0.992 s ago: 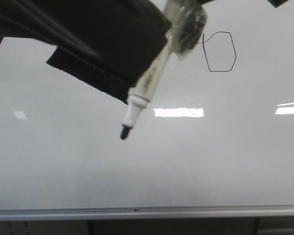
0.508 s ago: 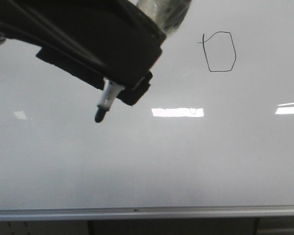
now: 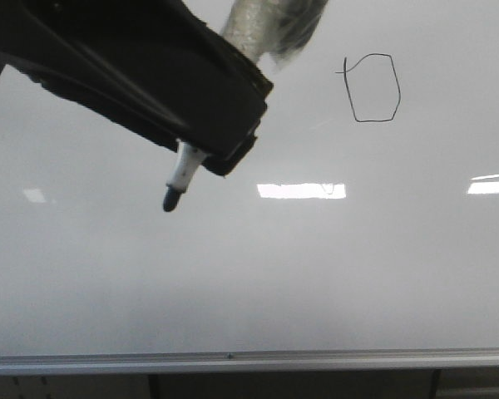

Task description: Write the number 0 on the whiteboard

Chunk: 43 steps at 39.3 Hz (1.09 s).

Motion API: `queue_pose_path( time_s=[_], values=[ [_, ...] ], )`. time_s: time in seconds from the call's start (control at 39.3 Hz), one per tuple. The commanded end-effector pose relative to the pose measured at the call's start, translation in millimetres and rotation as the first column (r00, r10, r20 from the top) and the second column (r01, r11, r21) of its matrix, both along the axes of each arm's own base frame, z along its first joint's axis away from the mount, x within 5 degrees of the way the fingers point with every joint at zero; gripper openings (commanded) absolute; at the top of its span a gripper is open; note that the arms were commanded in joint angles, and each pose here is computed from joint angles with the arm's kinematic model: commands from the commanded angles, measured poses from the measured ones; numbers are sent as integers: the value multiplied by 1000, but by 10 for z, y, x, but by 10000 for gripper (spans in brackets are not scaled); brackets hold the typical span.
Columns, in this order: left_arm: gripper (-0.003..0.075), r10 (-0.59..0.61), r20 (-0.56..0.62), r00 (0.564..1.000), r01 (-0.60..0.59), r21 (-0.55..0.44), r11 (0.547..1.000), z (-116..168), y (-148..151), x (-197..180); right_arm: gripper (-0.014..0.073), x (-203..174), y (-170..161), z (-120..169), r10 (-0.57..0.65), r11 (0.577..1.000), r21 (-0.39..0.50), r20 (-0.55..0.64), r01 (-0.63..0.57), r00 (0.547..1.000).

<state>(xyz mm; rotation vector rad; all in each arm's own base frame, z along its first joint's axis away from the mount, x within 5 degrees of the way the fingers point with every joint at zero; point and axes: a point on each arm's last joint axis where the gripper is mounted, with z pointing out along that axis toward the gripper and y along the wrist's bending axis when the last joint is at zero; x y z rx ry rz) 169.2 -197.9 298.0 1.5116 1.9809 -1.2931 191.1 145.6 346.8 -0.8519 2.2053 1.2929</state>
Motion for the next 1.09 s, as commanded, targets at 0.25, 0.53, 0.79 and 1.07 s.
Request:
queue_pose_path(
  time_s=[0.25,0.53,0.79,1.07],
  values=[
    [-19,78,114,990,-81,24,996,101,25,69,412,-132,-87,358,-93,993,89,235,74,968],
    [-19,533,235,812,-581,254,773,-64,440,557,412,-371,-447,254,-345,927,54,511,371,787],
    [-19,772,326,546,-827,356,435,-130,1191,896,200,-684,-835,-185,-590,760,187,600,622,540],
    [-19,905,357,232,-940,320,115,-116,2103,1049,-66,-1032,-1032,-454,-653,700,285,627,655,424]
  ],
)
